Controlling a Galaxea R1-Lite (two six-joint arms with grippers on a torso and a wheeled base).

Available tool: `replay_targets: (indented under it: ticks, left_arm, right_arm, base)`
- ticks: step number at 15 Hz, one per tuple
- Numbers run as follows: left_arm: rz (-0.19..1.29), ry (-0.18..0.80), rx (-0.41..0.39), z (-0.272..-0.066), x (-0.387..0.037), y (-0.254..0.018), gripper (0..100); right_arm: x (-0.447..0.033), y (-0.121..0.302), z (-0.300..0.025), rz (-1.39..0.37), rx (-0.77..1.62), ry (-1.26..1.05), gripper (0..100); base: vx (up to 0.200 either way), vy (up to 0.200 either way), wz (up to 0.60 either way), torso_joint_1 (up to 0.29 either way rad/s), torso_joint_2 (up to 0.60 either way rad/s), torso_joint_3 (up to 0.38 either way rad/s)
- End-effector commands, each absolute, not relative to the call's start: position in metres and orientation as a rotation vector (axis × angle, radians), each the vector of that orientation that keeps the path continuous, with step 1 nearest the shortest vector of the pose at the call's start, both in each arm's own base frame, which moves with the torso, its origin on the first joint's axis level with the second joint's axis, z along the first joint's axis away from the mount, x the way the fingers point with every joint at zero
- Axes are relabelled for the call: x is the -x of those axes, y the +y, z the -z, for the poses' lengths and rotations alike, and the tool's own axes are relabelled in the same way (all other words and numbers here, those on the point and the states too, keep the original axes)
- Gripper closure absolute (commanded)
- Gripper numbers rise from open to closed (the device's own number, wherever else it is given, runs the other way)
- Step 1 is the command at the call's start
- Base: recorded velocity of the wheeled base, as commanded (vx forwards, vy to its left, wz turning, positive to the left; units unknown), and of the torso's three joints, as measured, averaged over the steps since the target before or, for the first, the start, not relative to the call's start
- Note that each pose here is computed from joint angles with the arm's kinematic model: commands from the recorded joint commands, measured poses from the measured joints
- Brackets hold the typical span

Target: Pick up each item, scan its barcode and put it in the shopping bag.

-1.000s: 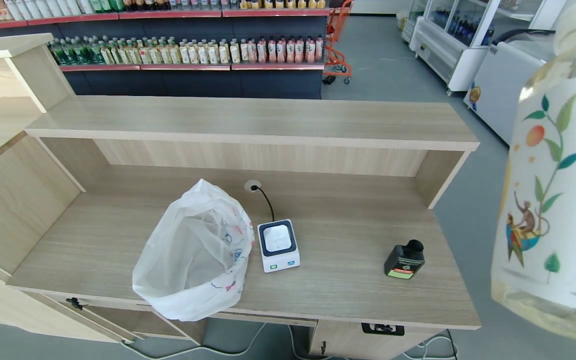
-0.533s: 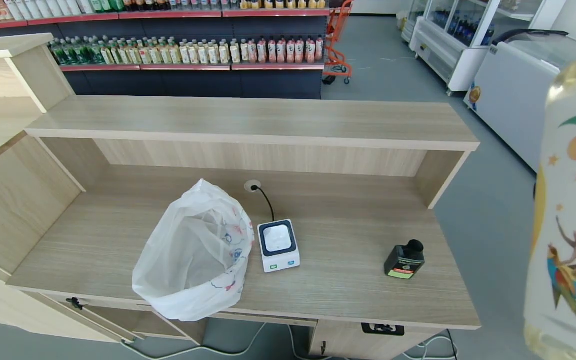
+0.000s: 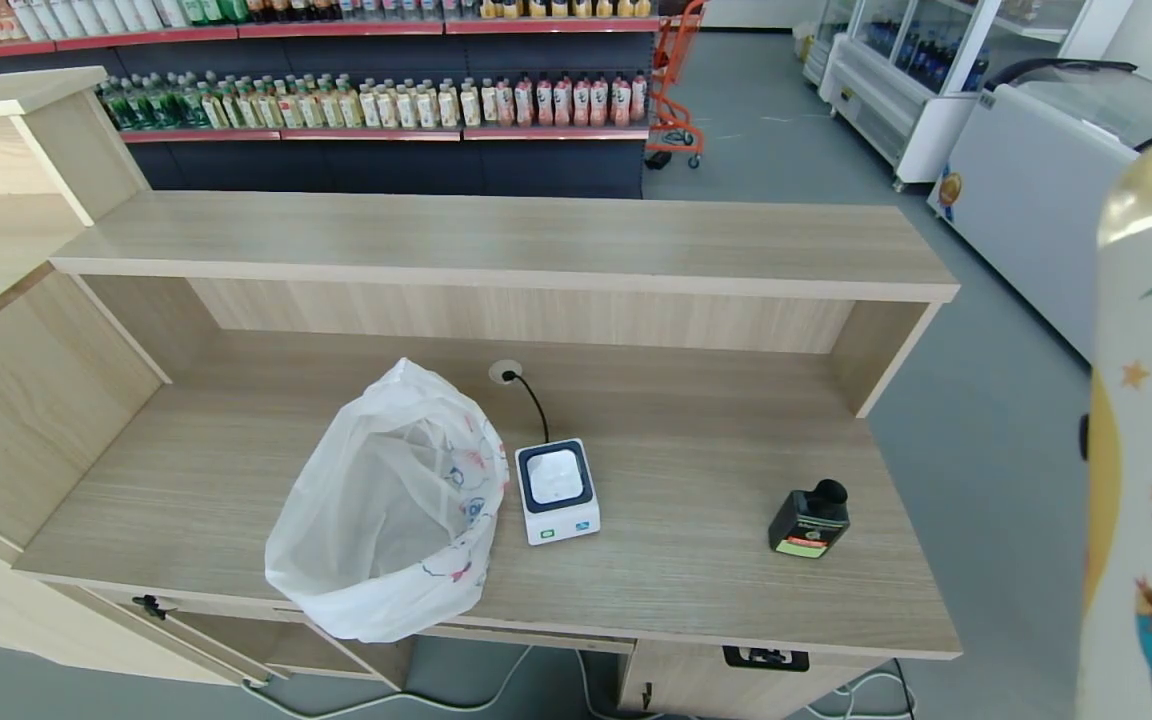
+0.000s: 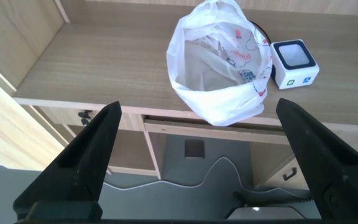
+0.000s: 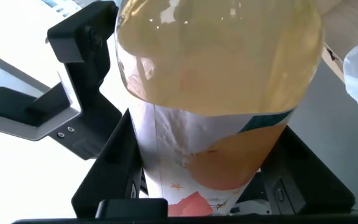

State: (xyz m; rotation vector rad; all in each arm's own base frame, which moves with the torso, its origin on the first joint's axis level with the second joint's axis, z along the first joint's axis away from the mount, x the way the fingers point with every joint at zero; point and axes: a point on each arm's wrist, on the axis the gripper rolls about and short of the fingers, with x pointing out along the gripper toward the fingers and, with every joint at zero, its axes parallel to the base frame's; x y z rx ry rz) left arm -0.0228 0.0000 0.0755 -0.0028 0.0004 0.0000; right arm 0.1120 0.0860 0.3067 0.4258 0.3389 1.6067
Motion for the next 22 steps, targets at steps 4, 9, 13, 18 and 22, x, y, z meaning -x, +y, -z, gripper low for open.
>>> replay_targets:
  ticks: [4,9,13,18,22]
  left_arm:
    - [0.000,0.000,0.003,-0.075,0.023,0.000,0]
    - [0.000,0.000,0.003,-0.075,0.023,0.000,0]
    - [0.000,0.000,0.003,-0.075,0.023,0.000,0]
    - [0.000,0.000,0.003,-0.075,0.023,0.000,0]
    - [0.000,-0.002,0.003,-0.076,0.023,0.000,0]
  right_arm:
    - [-0.112,0.086,-0.302,-1.604,-0.430,0.355,100]
    - [-0.118,0.087,-0.291,-1.538,-0.378,0.300,100]
    - [-0.165,0.088,-0.237,-0.969,0.055,0.112,100]
    - [-0.190,0.074,-0.208,-0.495,0.412,0.018,100]
    - [-0.193,0.066,-0.196,-0.453,0.560,-0.015,100]
  base:
    - [0.000,0.000,0.00,0.000,0.00,0.000]
    - [0.000,0.000,0.00,0.000,0.00,0.000]
    - [0.000,0.000,0.00,0.000,0.00,0.000]
    - [0.000,0.000,0.00,0.000,0.00,0.000]
    - [0.000,0.000,0.00,0.000,0.00,0.000]
